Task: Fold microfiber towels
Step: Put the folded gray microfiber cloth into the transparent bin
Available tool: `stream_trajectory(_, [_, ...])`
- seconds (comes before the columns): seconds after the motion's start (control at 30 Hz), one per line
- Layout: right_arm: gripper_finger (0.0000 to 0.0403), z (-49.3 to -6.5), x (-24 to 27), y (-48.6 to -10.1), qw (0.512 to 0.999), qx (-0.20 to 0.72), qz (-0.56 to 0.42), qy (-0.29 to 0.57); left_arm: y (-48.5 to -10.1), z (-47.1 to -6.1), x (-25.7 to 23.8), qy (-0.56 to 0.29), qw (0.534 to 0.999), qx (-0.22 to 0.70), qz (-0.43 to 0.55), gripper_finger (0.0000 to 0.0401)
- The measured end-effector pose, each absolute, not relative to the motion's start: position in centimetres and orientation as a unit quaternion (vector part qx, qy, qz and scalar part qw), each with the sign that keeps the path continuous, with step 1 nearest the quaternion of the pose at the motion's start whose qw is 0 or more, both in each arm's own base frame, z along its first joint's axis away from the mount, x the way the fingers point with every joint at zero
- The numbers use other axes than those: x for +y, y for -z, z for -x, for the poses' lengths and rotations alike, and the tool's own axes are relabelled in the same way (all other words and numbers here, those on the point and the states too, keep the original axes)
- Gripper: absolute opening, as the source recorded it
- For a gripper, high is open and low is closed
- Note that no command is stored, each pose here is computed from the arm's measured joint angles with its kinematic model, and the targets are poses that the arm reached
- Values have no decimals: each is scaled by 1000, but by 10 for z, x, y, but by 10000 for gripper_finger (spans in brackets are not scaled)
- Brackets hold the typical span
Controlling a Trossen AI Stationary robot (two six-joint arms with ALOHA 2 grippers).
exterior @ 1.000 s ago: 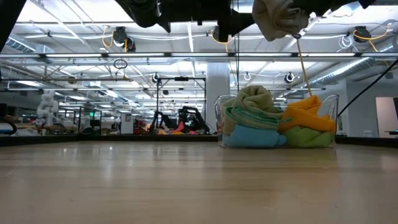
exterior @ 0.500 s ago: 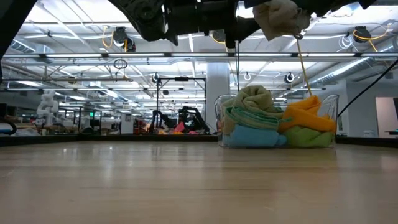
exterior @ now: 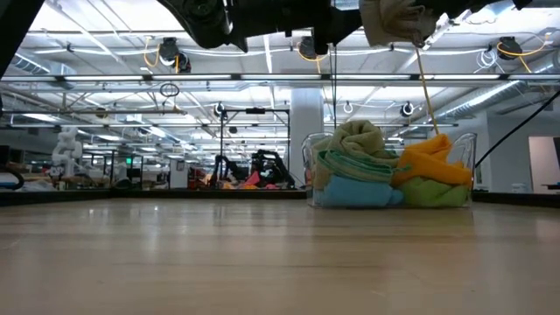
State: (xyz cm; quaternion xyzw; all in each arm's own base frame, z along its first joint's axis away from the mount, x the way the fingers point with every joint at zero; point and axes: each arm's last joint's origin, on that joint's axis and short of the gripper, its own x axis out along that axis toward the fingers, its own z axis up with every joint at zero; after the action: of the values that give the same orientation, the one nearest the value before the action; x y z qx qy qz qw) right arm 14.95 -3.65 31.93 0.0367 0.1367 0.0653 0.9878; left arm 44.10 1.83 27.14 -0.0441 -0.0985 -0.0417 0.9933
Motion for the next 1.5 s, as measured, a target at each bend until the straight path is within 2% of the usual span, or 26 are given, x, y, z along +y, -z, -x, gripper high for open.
stream_trajectory(0.23, [38, -152, -38, -320, 989, 130, -34, -64, -272, -441, 20, 3, 994, -102, 41, 343])
stream_trajectory(0.53, [38, -159, -40, -320, 989, 126, -32, -64, -274, -440, 21, 24, 993, -113, 19, 332])
stream_trajectory(0.8, [38, -159, -40, -320, 989, 127, -33, -63, -273, -440, 35, 26, 993, -109, 37, 202])
stream_trajectory(0.93, [38, -159, -40, -319, 989, 128, -33, -65, -273, -439, 35, 68, 992, -107, 22, 178])
stream_trajectory(1.1, [38, -159, -40, -319, 989, 130, -34, -64, -273, -439, 35, 48, 993, -105, 21, 139])
stream_trajectory(1.27, [39, -159, -40, -318, 988, 134, -39, -63, -273, -439, 40, 45, 993, -106, 15, 48])
stream_trajectory(1.37, [52, -158, -40, -319, 988, 135, -58, -45, -273, -439, 44, 42, 993, -106, 25, 41])
stream_trajectory(1.5, [107, -150, -40, -318, 987, 147, -71, 1, -272, -438, 50, 37, 993, -103, 42, 41])
